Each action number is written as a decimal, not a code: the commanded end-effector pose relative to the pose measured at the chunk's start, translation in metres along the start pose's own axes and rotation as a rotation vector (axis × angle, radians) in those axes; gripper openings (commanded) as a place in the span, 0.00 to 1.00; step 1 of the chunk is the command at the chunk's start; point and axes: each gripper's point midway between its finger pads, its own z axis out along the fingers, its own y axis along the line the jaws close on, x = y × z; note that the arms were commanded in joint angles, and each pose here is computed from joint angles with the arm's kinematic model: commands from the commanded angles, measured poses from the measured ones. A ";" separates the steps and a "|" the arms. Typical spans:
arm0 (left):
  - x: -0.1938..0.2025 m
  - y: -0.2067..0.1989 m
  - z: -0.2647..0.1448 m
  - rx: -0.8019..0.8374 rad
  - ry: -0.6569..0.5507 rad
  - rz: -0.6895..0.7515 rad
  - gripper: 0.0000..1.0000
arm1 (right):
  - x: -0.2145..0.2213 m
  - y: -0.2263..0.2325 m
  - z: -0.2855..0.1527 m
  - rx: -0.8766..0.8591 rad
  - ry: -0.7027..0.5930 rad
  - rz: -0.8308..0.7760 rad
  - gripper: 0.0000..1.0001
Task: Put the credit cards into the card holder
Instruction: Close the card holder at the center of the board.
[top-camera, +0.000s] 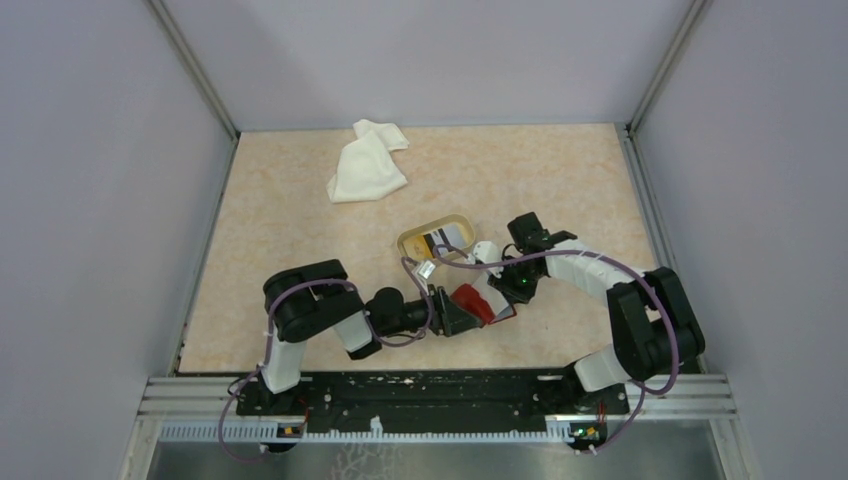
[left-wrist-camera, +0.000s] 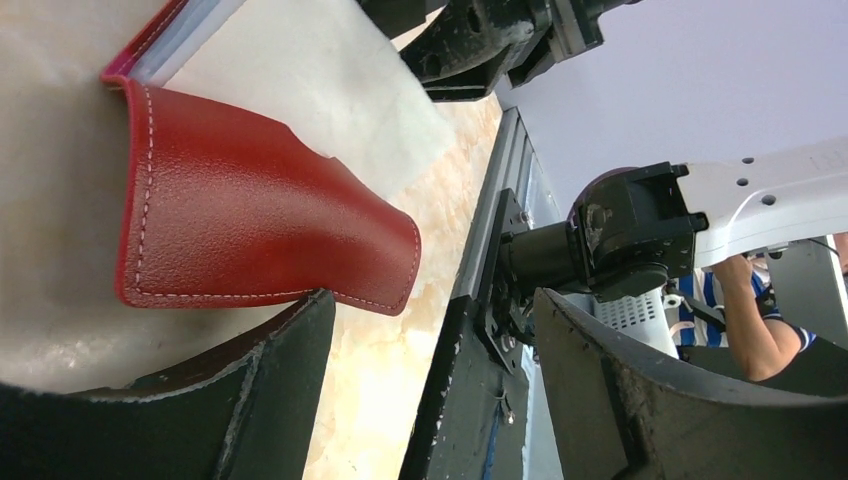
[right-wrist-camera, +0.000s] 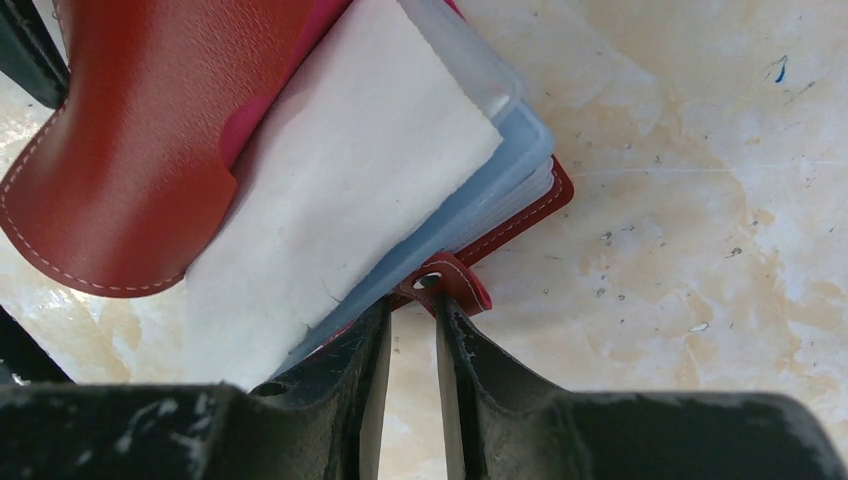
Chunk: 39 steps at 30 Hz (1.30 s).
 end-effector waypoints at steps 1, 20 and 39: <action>-0.024 -0.033 0.013 0.138 -0.079 0.102 0.79 | -0.015 0.008 0.004 -0.034 -0.092 0.023 0.25; -0.030 -0.012 0.046 0.092 -0.033 0.158 0.82 | -0.039 -0.015 -0.046 0.048 -0.313 0.119 0.31; -0.033 0.013 0.053 0.027 -0.018 0.119 0.70 | -0.029 -0.028 -0.036 0.051 -0.286 0.245 0.55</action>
